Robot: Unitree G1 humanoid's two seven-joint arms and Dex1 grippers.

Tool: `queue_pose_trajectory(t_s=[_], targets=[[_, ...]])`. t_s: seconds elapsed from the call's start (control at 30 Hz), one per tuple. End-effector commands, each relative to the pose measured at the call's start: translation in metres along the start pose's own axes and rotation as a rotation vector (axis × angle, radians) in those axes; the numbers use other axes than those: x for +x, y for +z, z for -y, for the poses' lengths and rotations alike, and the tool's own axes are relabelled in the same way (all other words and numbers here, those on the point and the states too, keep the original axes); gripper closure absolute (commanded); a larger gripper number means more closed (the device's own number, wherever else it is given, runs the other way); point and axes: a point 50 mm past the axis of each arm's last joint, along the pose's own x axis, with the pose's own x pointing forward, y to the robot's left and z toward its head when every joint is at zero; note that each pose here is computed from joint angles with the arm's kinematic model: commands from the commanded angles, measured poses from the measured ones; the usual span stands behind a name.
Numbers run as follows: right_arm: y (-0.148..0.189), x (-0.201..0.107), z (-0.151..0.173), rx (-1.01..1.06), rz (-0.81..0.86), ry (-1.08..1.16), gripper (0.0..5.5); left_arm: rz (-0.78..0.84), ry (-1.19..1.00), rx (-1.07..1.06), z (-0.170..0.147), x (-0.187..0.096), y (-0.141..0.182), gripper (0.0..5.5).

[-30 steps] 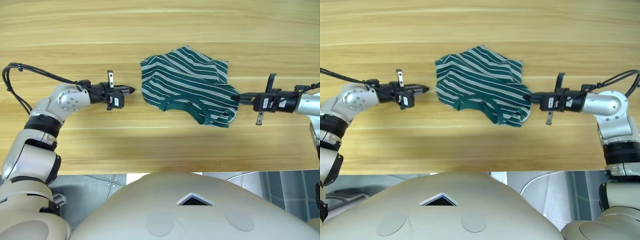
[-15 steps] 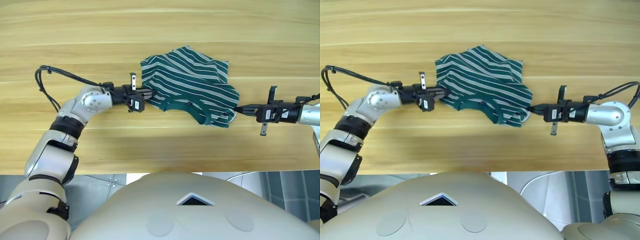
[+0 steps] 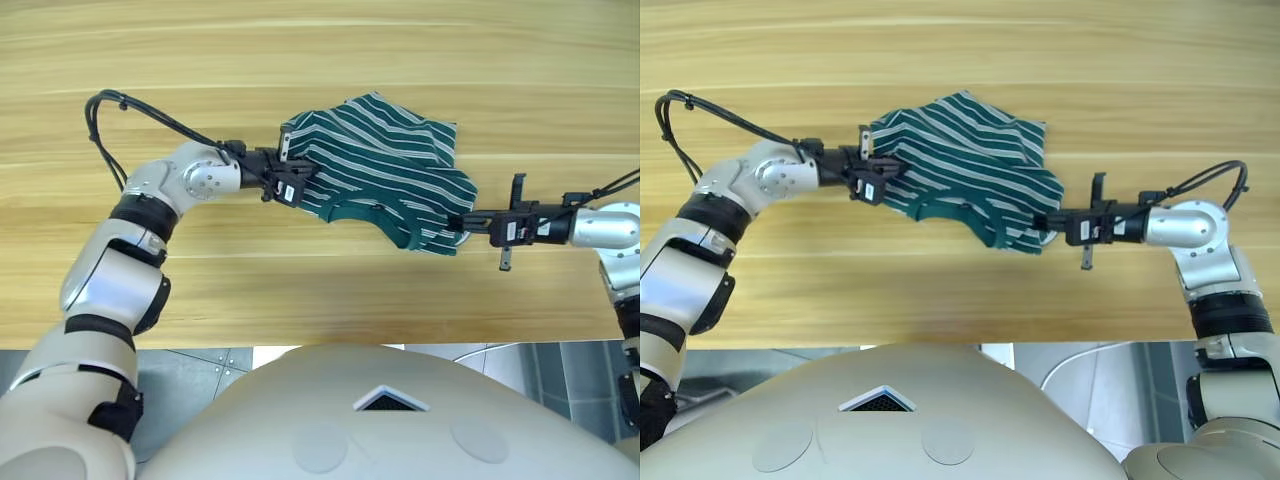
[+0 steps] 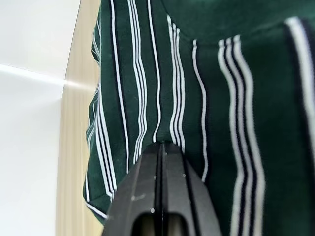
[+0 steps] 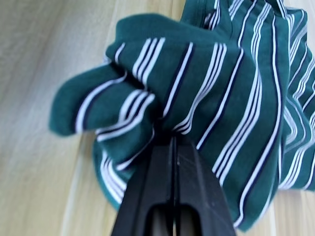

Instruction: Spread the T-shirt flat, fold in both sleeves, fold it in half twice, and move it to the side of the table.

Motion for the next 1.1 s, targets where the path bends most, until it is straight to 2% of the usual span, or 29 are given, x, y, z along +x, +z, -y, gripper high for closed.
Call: queue_pose_trajectory(t_s=[0.03, 0.23, 0.4, 0.5, 0.77, 0.87, 1.0, 1.1], targets=[[-0.004, 0.0, 0.007, -0.032, -0.061, 0.025, 5.47, -0.047, -0.282, -0.006, 0.054, 0.003, -0.003, 5.5], [-0.016, -0.008, 0.004, -0.055, -0.192, 0.097, 5.47, -0.009, -0.371, 0.054, 0.057, 0.003, 0.001, 5.5], [-0.024, -0.017, -0.019, -0.052, -0.289, 0.23, 5.47, -0.006, -0.369, 0.063, 0.058, 0.005, 0.003, 5.5], [-0.029, -0.034, -0.028, -0.036, -0.356, 0.266, 5.47, -0.025, -0.371, 0.054, 0.066, 0.004, 0.001, 5.5], [-0.042, -0.087, -0.002, -0.006, -0.528, 0.092, 5.47, -0.082, -0.355, 0.0, 0.078, 0.005, -0.005, 5.5], [-0.034, -0.097, 0.02, -0.032, -0.494, -0.041, 5.47, -0.09, -0.357, -0.02, 0.084, 0.005, -0.006, 5.5], [-0.014, -0.093, 0.042, -0.059, -0.321, -0.162, 5.47, -0.088, -0.336, -0.038, 0.085, 0.006, -0.005, 5.5], [-0.003, -0.085, 0.045, -0.061, -0.224, -0.167, 5.47, -0.081, -0.239, -0.061, 0.067, 0.002, -0.009, 5.5]])
